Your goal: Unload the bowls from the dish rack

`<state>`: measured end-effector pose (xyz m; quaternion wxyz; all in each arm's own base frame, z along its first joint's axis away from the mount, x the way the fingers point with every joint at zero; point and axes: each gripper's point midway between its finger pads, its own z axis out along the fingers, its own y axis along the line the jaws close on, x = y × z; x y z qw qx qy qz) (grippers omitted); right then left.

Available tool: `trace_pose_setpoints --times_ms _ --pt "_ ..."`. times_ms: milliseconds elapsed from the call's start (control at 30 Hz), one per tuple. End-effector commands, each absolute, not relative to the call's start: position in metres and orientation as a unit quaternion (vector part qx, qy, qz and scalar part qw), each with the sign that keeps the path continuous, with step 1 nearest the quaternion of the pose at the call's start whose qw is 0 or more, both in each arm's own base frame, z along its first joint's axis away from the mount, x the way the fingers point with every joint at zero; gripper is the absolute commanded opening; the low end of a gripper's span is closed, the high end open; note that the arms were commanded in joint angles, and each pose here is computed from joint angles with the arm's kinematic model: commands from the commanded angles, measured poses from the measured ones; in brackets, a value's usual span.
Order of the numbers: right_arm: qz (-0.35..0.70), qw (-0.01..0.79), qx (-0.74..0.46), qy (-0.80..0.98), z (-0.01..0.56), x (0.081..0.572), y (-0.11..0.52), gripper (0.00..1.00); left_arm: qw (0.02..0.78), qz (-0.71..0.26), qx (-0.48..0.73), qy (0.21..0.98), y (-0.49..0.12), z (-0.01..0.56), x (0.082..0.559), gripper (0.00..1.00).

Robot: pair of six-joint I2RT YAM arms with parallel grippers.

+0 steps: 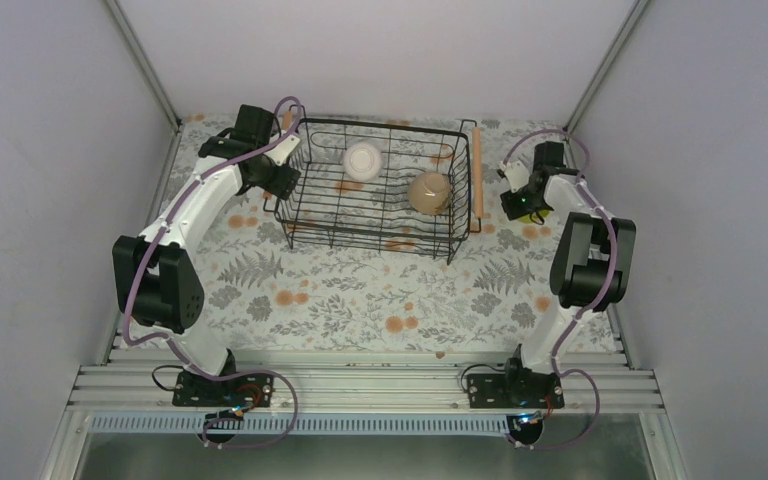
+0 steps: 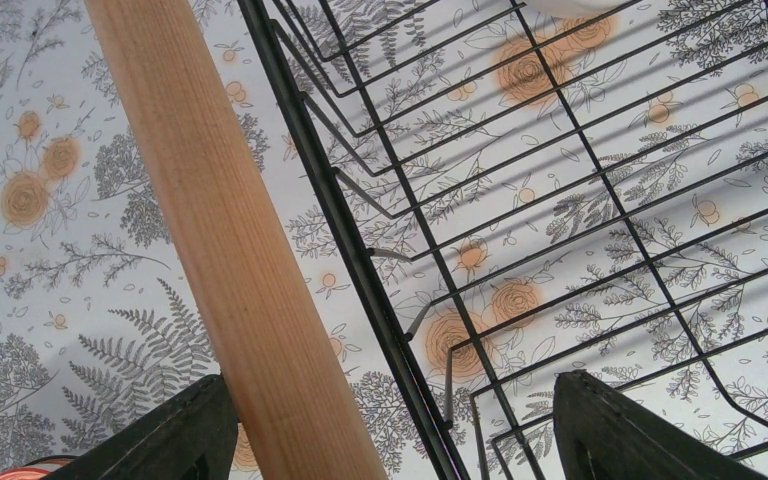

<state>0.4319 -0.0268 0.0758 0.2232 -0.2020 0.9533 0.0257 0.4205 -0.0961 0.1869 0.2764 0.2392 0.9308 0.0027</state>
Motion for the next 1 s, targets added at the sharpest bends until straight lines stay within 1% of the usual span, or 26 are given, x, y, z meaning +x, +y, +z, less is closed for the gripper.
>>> trace_pose_setpoints --times_ms 0,67,200,267,367,467,533,667,767,900,967 --pt "0.030 0.238 -0.202 0.950 0.071 0.442 -0.027 0.06 0.293 -0.002 0.236 0.926 -0.096 0.202 0.419 0.78" --pt "0.035 0.238 -0.206 0.949 0.073 0.441 -0.025 0.13 0.293 -0.002 0.235 0.927 -0.095 0.202 0.419 0.79" --pt "0.040 0.240 -0.211 0.947 0.079 0.438 -0.023 0.22 0.293 -0.006 0.236 0.927 -0.097 0.202 0.418 0.78" --pt "0.040 0.240 -0.212 0.947 0.082 0.436 -0.022 0.28 0.292 -0.007 0.236 0.927 -0.097 0.201 0.418 0.78" --pt "0.038 0.248 -0.212 0.945 0.092 0.435 -0.022 0.33 0.289 -0.009 0.239 0.927 -0.098 0.200 0.418 0.78" --pt "0.032 0.264 -0.209 0.941 0.114 0.435 -0.022 0.41 0.289 -0.013 0.241 0.926 -0.099 0.200 0.417 0.78" --pt "0.027 0.282 -0.204 0.937 0.137 0.436 -0.022 0.43 0.291 -0.014 0.241 0.926 -0.100 0.201 0.416 0.78" --pt "0.035 0.335 -0.186 0.923 0.202 0.443 -0.015 0.49 0.299 -0.019 0.242 0.923 -0.102 0.207 0.415 0.78" --pt "0.071 0.351 -0.176 0.917 0.242 0.444 0.001 0.52 0.299 -0.020 0.242 0.923 -0.102 0.207 0.415 0.79" --pt "0.149 0.341 -0.183 0.910 0.267 0.444 0.036 0.53 0.300 -0.025 0.244 0.922 -0.103 0.209 0.413 0.78" --pt "0.181 0.329 -0.187 0.908 0.268 0.442 0.049 0.54 0.303 -0.024 0.245 0.921 -0.103 0.211 0.412 0.79"
